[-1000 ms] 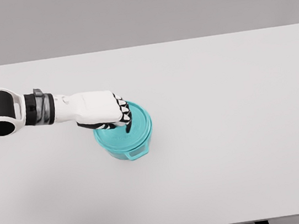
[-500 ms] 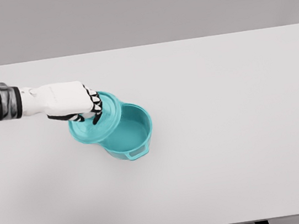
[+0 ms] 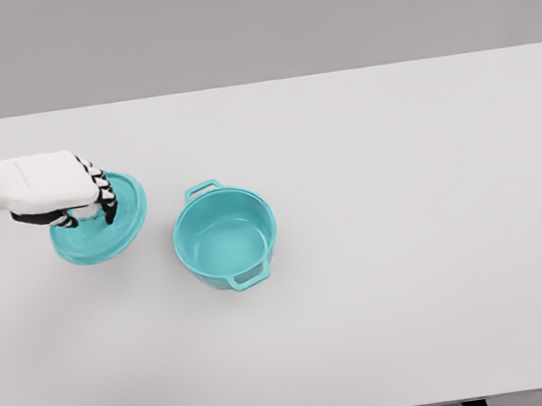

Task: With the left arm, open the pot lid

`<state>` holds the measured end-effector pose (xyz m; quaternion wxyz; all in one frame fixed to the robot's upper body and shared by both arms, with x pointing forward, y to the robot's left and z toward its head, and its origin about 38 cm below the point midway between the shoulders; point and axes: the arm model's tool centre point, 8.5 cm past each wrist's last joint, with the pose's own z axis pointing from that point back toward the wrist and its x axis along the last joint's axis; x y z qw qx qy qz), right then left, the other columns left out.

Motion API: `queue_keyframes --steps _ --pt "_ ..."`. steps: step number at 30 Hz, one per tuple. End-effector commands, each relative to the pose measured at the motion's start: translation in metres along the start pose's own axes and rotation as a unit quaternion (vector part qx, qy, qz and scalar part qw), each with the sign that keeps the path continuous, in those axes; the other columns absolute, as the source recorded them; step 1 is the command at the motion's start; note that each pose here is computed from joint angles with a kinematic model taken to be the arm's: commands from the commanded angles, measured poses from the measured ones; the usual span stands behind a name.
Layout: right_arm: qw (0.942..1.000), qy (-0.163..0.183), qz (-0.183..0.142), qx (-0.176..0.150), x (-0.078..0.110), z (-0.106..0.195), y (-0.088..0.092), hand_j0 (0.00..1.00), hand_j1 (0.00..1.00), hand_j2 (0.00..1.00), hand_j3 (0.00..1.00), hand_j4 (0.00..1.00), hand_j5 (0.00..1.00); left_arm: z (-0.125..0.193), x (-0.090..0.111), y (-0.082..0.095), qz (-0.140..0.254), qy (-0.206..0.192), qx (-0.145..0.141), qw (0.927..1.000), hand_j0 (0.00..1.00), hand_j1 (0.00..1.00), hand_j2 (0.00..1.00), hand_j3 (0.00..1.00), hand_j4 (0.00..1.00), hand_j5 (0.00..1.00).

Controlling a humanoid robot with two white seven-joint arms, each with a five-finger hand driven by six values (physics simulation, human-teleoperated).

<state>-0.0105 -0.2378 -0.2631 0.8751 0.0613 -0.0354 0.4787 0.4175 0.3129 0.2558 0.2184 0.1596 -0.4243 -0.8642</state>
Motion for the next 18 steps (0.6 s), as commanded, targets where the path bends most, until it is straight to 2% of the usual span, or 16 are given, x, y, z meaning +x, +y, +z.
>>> queue_keyframes --steps 1,2,7,8,9,10,11,12,13,14,18 --pt "1.0 0.0 0.0 0.0 0.0 0.0 0.0 1.0 1.0 1.0 1.0 1.0 1.0 0.001 -0.003 -0.002 0.006 0.004 -0.001 1.0 0.91 0.91 0.91 0.91 0.91 0.91" --pt "1.0 0.0 0.0 0.0 0.0 0.0 0.0 1.0 1.0 1.0 1.0 1.0 1.0 0.0 -0.003 -0.002 0.007 0.003 0.0 1.0 0.95 0.95 0.95 0.95 0.95 0.95" --pt "1.0 0.0 0.0 -0.001 0.0 0.0 -0.001 1.0 1.0 1.0 1.0 1.0 1.0 0.001 -0.005 -0.002 0.01 0.005 0.001 0.9999 1.0 1.0 1.0 1.0 1.0 1.0" --pt "1.0 0.0 0.0 0.0 0.0 0.0 0.0 1.0 1.0 1.0 1.0 1.0 1.0 0.001 -0.007 -0.005 0.019 0.007 0.0 0.9998 1.0 1.0 1.0 1.0 1.0 1.0" --pt "1.0 0.0 0.0 -0.001 0.0 0.0 -0.001 1.0 1.0 1.0 1.0 1.0 1.0 0.009 -0.025 -0.022 0.046 0.033 -0.012 0.9984 1.0 1.0 1.0 1.0 1.0 1.0" --pt "1.0 0.0 0.0 0.0 0.0 0.0 0.0 1.0 1.0 1.0 1.0 1.0 1.0 0.016 -0.042 -0.043 0.08 0.057 -0.026 0.9948 1.0 1.0 1.0 1.0 1.0 1.0" --pt "1.0 0.0 0.0 0.0 0.0 0.0 0.0 1.0 1.0 1.0 1.0 1.0 1.0 0.031 -0.065 -0.054 0.13 0.087 -0.008 0.9876 1.0 1.0 1.0 1.0 1.0 1.0" --pt "1.0 0.0 0.0 -0.001 0.0 0.0 -0.001 1.0 1.0 1.0 1.0 1.0 1.0 0.048 -0.083 -0.063 0.178 0.11 0.018 0.9778 1.0 1.0 1.0 1.0 1.0 1.0" --pt "1.0 0.0 0.0 0.0 0.0 0.0 0.0 1.0 1.0 1.0 1.0 1.0 1.0 0.058 -0.094 -0.071 0.208 0.126 0.033 0.9693 1.0 1.0 1.0 1.0 1.0 1.0" --pt "1.0 0.0 0.0 -0.001 0.0 0.0 -0.001 1.0 1.0 1.0 1.0 1.0 1.0 0.06 -0.098 -0.078 0.22 0.134 0.03 0.9658 1.0 1.0 1.0 1.0 1.0 1.0" --pt "1.0 0.0 0.0 0.0 0.0 0.0 0.0 1.0 1.0 1.0 1.0 1.0 1.0 0.053 -0.094 -0.082 0.223 0.127 0.028 0.966 1.0 1.0 1.0 1.0 1.0 1.0"
